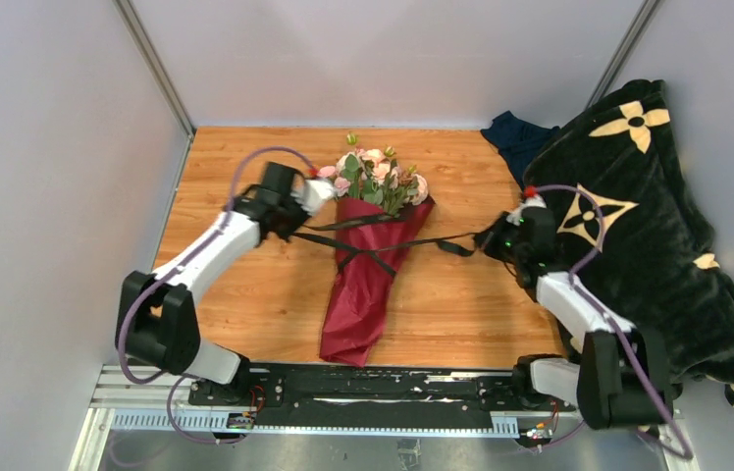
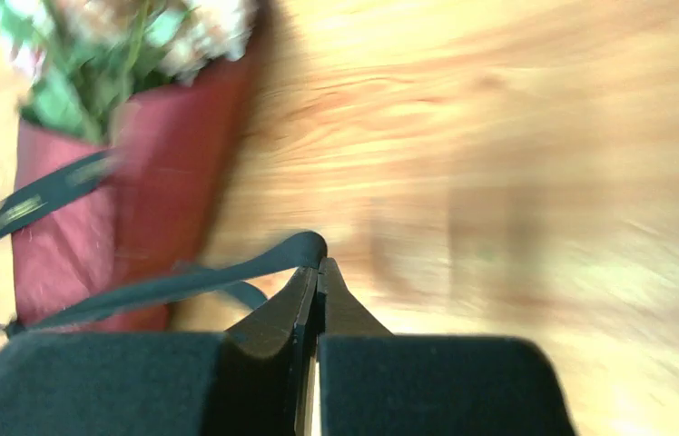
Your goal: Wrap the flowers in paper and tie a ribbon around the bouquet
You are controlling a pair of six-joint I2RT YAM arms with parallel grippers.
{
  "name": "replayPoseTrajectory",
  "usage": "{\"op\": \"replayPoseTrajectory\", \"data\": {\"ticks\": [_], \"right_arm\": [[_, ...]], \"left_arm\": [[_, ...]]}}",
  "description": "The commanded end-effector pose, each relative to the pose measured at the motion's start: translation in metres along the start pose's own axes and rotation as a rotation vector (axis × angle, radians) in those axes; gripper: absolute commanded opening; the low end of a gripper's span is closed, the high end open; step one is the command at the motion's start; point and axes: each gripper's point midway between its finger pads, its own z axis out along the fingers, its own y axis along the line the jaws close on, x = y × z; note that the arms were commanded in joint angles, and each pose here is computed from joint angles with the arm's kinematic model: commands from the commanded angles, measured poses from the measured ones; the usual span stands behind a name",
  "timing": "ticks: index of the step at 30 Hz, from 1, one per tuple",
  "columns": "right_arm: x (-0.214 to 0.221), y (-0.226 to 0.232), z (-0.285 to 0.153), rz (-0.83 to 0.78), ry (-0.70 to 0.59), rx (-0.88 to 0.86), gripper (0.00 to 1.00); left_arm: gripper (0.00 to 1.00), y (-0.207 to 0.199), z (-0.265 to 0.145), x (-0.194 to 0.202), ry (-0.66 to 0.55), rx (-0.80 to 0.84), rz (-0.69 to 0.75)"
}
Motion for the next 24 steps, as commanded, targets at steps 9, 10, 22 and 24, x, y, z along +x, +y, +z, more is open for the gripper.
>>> {"op": "replayPoseTrajectory", "data": {"ticks": [9,10,22,24], "right_arm": [[-0.001,-0.111,-0.072,0.372,-0.201,0.353,0.0],[-0.007,-0.117,-0.079,0.366,-0.226,0.381,0.0],[-0.055,-0.127,-0.128,0.309,-0.332,0.439,0.0],[-0.066,-0.102,-0.122,0.257,-0.316,0.311,0.0]], "left_arm": [[0.0,0.053,-0.032,0.194,0.363,-0.102,-0.235],[0.0,0.055,-0.032,0.2,0.352,-0.11,-0.297],[0.0,0.026,-0.038,0.267,0.398,-0.152,-0.229],[0.0,-0.002,-0.042,0.252,0.336,0.009,-0.207]]}}
